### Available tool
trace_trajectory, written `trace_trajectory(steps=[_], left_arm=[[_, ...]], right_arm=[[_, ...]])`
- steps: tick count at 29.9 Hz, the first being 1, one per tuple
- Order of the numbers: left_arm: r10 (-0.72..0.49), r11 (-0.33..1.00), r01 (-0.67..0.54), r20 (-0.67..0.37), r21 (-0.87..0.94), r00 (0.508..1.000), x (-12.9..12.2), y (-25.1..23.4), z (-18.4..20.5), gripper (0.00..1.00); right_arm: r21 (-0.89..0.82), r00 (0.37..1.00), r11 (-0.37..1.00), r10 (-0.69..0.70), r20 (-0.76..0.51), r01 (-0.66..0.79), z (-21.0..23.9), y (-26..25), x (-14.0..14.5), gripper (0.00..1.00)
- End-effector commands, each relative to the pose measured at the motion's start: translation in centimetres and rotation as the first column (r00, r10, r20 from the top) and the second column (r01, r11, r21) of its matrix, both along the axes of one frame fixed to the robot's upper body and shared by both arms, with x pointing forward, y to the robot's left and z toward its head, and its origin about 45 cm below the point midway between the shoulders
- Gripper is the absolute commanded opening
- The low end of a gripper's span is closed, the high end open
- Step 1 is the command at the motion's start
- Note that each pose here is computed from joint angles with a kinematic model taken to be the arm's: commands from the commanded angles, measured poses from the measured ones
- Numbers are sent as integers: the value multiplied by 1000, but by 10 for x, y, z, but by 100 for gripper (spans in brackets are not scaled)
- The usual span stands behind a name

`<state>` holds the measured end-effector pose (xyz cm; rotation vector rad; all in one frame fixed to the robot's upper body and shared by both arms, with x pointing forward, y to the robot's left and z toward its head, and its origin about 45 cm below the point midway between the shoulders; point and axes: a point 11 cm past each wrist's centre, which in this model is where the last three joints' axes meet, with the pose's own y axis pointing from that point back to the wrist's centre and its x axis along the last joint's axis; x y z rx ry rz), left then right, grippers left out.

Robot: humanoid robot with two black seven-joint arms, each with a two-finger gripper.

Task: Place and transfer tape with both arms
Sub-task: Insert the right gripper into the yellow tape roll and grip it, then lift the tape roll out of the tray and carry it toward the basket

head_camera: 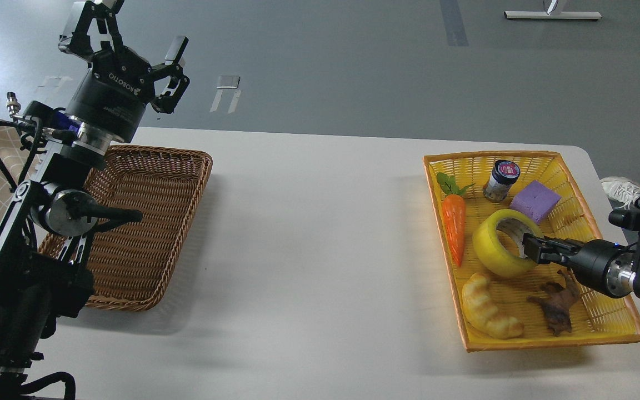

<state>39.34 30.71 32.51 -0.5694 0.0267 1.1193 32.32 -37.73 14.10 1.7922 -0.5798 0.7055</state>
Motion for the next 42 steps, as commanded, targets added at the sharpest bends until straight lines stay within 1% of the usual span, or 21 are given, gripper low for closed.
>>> trace_trajectory(steps=[1, 6, 8, 9, 11, 15, 17, 19, 20, 25, 27, 29, 30, 31, 33, 38, 42], left_arm=[[3, 1000, -3, -5, 0, 1000, 1, 1, -2, 98], [3, 1000, -3, -7, 0, 1000, 1, 1, -2, 98], [3, 1000, -3, -7, 0, 1000, 1, 1, -2, 98], [3, 1000, -3, -7, 0, 1000, 1, 1, -2, 98], [3, 1000, -3, -7, 0, 1000, 1, 1, -2, 98], [2, 1000, -2, -9, 2, 1000, 0, 1, -3, 98], [2, 1000, -2, -7, 2, 1000, 1, 0, -2, 98], [3, 1000, -3, -8, 2, 1000, 1, 0, -2, 98], [6, 1000, -6, -9, 2, 1000, 1, 1, -2, 98], [13, 1000, -13, -12, -1, 1000, 1, 1, -2, 98], [15, 1000, -15, -14, 1, 1000, 1, 2, -3, 98], [16, 1000, -16, -12, 2, 1000, 1, 2, -2, 98], [17, 1000, -17, -11, 0, 1000, 1, 2, -2, 98], [17, 1000, -17, -13, 0, 1000, 1, 3, -2, 98], [21, 1000, -21, -12, 10, 1000, 1, 5, -1, 98], [31, 999, -30, -23, 21, 999, -2, 11, -6, 98], [32, 999, -32, -26, 20, 999, -2, 12, -6, 98]], right_arm=[[2, 1000, 1000, 13, 3, -13, 3, -3, -1, 21], [19, 999, 999, 36, 19, -37, 9, 2, 1, 21], [8, 996, 998, 65, 55, -65, 25, 2, 5, 21], [8, 996, 998, 65, 55, -65, 25, 2, 5, 21], [-1, 989, 995, 101, 106, -101, 46, 7, 15, 21], [-51, 955, 988, 152, 255, -144, 111, 14, 56, 21], [-62, 942, 987, 162, 294, -151, 129, 17, 65, 21], [-76, 918, 981, 193, 347, -178, 154, 31, 82, 21], [-85, 914, 978, 209, 348, -191, 157, 36, 85, 21], [-146, 887, 936, 350, 302, -320, 154, 91, 106, 21], [-133, 879, 923, 384, 283, -360, 145, 119, 114, 21], [-115, 874, 918, 397, 279, -380, 141, 134, 117, 21], [-102, 868, 909, 415, 273, -403, 136, 151, 119, 21], [-98, 865, 905, 425, 268, -414, 134, 158, 120, 21], [-87, 851, 880, 473, 229, -466, 116, 190, 117, 20], [-44, 840, 859, 508, 190, -510, 95, 231, 113, 20], [-30, 821, 831, 553, 143, -555, 75, 265, 105, 20]])
